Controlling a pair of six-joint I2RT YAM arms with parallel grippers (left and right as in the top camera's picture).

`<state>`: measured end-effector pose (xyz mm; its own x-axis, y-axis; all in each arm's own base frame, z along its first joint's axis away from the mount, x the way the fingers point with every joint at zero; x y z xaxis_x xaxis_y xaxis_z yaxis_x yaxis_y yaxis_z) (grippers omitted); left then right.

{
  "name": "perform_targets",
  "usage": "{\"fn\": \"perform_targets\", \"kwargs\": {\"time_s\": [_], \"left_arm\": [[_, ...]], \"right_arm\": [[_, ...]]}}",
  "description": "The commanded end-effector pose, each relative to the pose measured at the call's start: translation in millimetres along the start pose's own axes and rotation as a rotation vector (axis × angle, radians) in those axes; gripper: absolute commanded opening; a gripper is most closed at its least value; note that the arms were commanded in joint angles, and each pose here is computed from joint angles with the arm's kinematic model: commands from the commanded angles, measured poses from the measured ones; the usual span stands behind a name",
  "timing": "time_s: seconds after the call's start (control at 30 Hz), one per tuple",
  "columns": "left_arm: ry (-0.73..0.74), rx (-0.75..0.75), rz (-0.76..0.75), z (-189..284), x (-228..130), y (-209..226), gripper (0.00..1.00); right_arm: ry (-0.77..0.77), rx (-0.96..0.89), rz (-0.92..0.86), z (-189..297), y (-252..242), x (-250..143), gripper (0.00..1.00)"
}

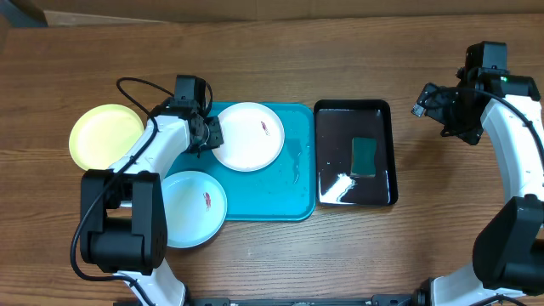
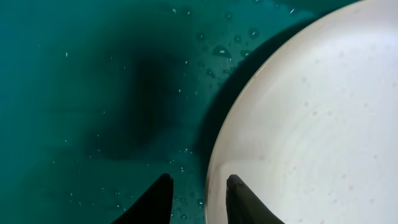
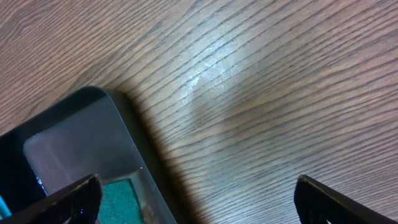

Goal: Clean dirty plates on tray and stack at the side

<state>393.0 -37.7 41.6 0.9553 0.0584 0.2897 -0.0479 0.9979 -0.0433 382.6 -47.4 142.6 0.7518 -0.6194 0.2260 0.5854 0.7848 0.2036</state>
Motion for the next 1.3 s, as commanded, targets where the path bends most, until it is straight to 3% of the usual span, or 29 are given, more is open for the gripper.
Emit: {"fn": "perform_targets", "kwargs": {"time_s": [0.0, 0.1, 0.27, 0.33, 0.63, 1.27], "left_arm": [[0.025, 0.003, -0.005, -7, -7, 2, 0.28], [0.036, -0.022, -0.006, -8, -11, -1, 0.26], [0.043, -0.059, -0.011, -8, -12, -7, 0.08], [0.051, -0.083, -0.021, -8, -14, -10, 0.04], [0.132, -0.108, -0.040, -6, -32, -13, 0.04], [0.148, -0.162, -0.076, -5, -37, -20, 0.10]], "right_arm": [[-0.012, 0.006, -0.006, 3, 1, 3, 1.00], [-0.012, 0.006, -0.006, 3, 1, 3, 1.00], [-0.012, 0.006, -0.006, 3, 1, 3, 1.00], [-0.012, 0.006, -0.006, 3, 1, 3, 1.00], [-0.012, 0.006, -0.006, 3, 1, 3, 1.00], [-0.012, 0.006, -0.006, 3, 1, 3, 1.00]]}}
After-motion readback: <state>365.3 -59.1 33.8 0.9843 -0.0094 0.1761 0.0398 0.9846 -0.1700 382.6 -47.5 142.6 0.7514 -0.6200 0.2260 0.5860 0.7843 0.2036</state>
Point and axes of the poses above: each gripper's point midway between its finger pads, its own z axis back along the fingers, its own y axis along the line the jaws close on, x = y × z, the point moved 2 cm from there along z, back along the fingers, and after that the axes turned 9 degrees about -z, right-handed, at the moved point
